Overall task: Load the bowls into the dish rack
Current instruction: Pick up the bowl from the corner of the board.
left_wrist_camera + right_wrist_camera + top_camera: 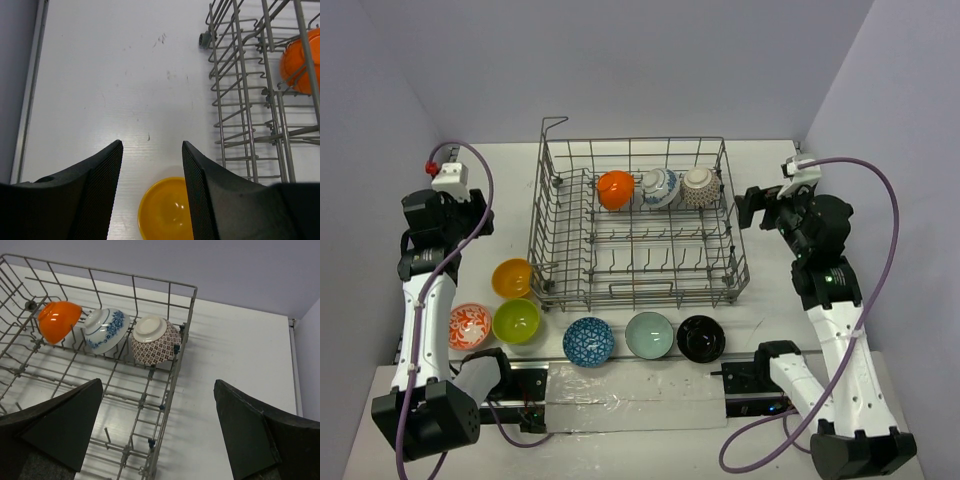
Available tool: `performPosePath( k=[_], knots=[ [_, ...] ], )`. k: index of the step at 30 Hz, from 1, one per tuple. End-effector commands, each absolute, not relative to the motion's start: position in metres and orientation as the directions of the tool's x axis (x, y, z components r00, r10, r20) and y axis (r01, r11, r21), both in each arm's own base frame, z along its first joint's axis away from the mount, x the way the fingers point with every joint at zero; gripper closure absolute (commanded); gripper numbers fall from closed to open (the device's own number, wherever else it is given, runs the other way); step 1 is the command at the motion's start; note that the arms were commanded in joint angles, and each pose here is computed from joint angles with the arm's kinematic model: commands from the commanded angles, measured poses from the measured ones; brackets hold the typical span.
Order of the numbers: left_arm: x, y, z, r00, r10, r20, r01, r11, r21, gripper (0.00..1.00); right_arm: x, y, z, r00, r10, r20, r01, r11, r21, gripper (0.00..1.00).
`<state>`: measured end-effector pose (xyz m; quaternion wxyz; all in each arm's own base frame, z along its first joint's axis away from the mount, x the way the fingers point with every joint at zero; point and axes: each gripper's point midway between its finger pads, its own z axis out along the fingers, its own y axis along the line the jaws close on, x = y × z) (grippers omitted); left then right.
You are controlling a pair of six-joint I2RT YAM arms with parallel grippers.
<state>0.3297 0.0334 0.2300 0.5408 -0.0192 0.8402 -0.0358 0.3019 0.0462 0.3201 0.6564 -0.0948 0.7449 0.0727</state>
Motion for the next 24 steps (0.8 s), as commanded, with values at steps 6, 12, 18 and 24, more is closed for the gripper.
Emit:
performPosePath(
  k=[6,12,18,24],
  knots=[
    [0.308,0.029,0.224,-0.501,0.034,-0.865,0.088,0.996,-0.012,0.46,0.266,0.049,0.31,-0.141,-0.073,-0.987,-0.271,0.962,-0.032,0.0],
    [0.28,0.025,0.186,-0.62,0.134,-0.773,0.181,0.983,0.025,0.57,0.264,0.064,0.289,-0.157,-0.073,-0.985,-0.38,0.925,-0.008,0.0],
    [0.271,0.031,0.158,-0.674,0.138,-0.725,0.178,0.984,0.021,0.55,0.263,0.063,0.286,-0.148,-0.096,-0.984,-0.386,0.922,-0.032,0.0],
    [0.274,0.039,0.136,-0.72,0.157,-0.675,0.198,0.98,0.016,0.55,0.263,0.06,0.28,-0.16,-0.102,-0.982,-0.376,0.926,-0.035,0.0]
  ],
)
